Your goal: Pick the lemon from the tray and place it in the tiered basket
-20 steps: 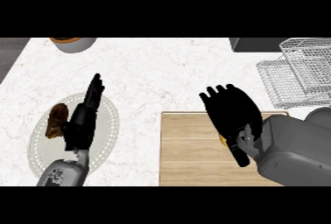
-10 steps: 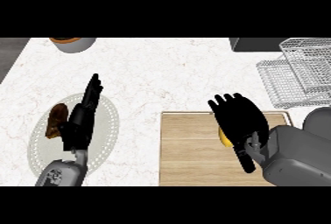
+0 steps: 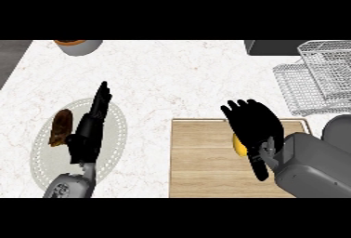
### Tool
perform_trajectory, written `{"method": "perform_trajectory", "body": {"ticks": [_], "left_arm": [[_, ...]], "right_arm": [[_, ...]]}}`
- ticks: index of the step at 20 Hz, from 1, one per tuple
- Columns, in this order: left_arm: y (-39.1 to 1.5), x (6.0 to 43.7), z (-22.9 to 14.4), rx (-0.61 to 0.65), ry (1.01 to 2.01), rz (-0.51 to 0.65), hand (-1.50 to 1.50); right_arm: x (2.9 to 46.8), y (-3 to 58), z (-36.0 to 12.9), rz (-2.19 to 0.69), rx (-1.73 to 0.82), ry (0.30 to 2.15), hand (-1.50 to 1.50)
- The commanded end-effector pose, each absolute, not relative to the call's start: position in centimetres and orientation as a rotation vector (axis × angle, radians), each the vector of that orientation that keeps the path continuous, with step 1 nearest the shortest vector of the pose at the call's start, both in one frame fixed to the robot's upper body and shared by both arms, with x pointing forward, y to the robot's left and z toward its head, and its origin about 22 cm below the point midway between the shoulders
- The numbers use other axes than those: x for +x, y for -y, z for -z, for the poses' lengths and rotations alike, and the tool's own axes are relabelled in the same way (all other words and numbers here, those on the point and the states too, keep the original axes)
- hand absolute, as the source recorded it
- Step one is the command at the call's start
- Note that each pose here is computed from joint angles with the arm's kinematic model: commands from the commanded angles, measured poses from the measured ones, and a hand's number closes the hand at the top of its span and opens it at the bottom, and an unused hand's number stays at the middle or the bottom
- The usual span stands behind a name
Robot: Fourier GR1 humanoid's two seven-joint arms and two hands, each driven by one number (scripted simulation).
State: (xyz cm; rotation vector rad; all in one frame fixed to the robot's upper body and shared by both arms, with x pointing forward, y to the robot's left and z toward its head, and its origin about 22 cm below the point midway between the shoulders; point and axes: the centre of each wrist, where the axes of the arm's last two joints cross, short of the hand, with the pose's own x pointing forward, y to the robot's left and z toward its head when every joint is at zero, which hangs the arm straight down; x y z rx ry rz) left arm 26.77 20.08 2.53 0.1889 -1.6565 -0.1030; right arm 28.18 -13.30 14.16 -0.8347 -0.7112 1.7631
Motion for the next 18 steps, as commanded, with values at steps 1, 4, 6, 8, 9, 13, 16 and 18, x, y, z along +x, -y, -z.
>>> {"method": "perform_trajectory", "body": {"ticks": [1,4,6,8,9,13,16,18], "left_arm": [[-19.6,28.2,-2.1,0.188,1.662,0.103,0.00],[-21.7,26.2,-2.3,0.196,1.669,0.119,0.00],[-21.2,26.8,-3.6,0.199,1.656,0.115,0.00],[-20.0,27.5,-2.5,0.207,1.658,0.113,0.00],[-21.3,27.5,-3.7,0.187,1.655,0.103,0.00],[-20.7,26.1,-3.8,0.210,1.661,0.108,0.00],[-19.7,28.2,-4.9,0.190,1.667,0.112,0.00],[-20.9,27.7,-2.7,0.183,1.674,0.104,0.00]], "right_arm": [[28.7,12.2,-13.3,-1.775,-0.910,0.583,-1.50],[28.0,12.3,-12.2,-1.734,-0.890,0.607,-1.50],[28.1,12.5,-12.7,-1.761,-0.910,0.564,-1.50],[28.3,11.7,-10.6,-1.745,-0.900,0.571,-1.50],[29.0,12.1,-10.7,-1.724,-0.910,0.554,-1.50],[29.4,13.7,-8.6,-1.745,-0.903,0.549,-1.50],[30.1,13.0,-10.2,-1.735,-0.893,0.541,-1.50],[27.1,11.8,-9.4,-1.722,-0.892,0.581,-1.50]]}}
